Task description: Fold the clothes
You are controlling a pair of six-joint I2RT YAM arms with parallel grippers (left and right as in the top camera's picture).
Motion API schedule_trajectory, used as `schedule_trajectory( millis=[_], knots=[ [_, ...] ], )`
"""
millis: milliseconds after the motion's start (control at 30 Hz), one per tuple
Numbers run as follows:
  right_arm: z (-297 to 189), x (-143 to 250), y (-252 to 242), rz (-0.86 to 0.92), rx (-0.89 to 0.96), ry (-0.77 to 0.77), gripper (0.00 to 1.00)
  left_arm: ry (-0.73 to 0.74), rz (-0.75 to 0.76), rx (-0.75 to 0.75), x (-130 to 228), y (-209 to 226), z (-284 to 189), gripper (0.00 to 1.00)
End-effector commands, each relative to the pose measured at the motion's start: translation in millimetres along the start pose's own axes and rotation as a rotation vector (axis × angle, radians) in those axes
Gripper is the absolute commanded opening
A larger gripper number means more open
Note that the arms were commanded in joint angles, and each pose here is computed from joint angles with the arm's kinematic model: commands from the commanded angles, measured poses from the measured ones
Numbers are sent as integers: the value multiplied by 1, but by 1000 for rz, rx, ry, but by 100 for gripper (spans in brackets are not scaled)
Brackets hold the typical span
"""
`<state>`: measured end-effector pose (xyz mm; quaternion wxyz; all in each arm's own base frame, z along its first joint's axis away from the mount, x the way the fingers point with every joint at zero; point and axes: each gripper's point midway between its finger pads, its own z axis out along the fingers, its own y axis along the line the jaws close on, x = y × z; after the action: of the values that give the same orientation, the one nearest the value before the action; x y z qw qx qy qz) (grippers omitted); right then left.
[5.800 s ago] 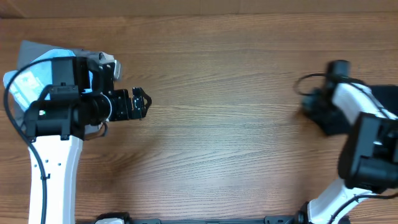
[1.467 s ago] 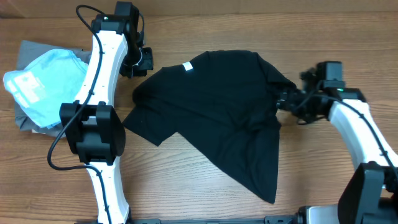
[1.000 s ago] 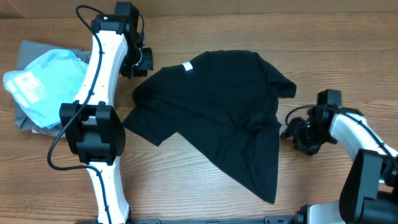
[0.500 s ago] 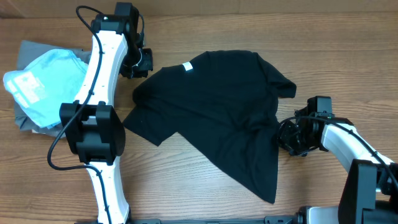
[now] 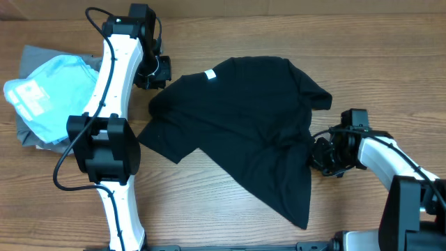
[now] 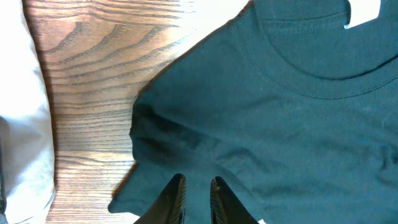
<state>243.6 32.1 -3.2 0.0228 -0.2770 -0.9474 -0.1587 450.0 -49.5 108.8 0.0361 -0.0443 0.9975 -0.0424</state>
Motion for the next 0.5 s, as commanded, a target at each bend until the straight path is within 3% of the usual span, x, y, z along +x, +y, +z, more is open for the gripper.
schedule_trajectory(
  millis=[0,200,367,467],
  knots=[
    [-10,-11,-58,166,334,-88,4,-8,25,1,-3,-3,-1,19],
    [-55,-16,-111,416,617,-197,4,-8,25,1,-3,-2,-1,19],
    [-63,-18,-134,544,615,-202,4,-8,32,29,-4,-8,-1,19],
    [-65,-19,-143,567,598,-187,4,-14,185,211,-2,-48,-4,22]
  ],
)
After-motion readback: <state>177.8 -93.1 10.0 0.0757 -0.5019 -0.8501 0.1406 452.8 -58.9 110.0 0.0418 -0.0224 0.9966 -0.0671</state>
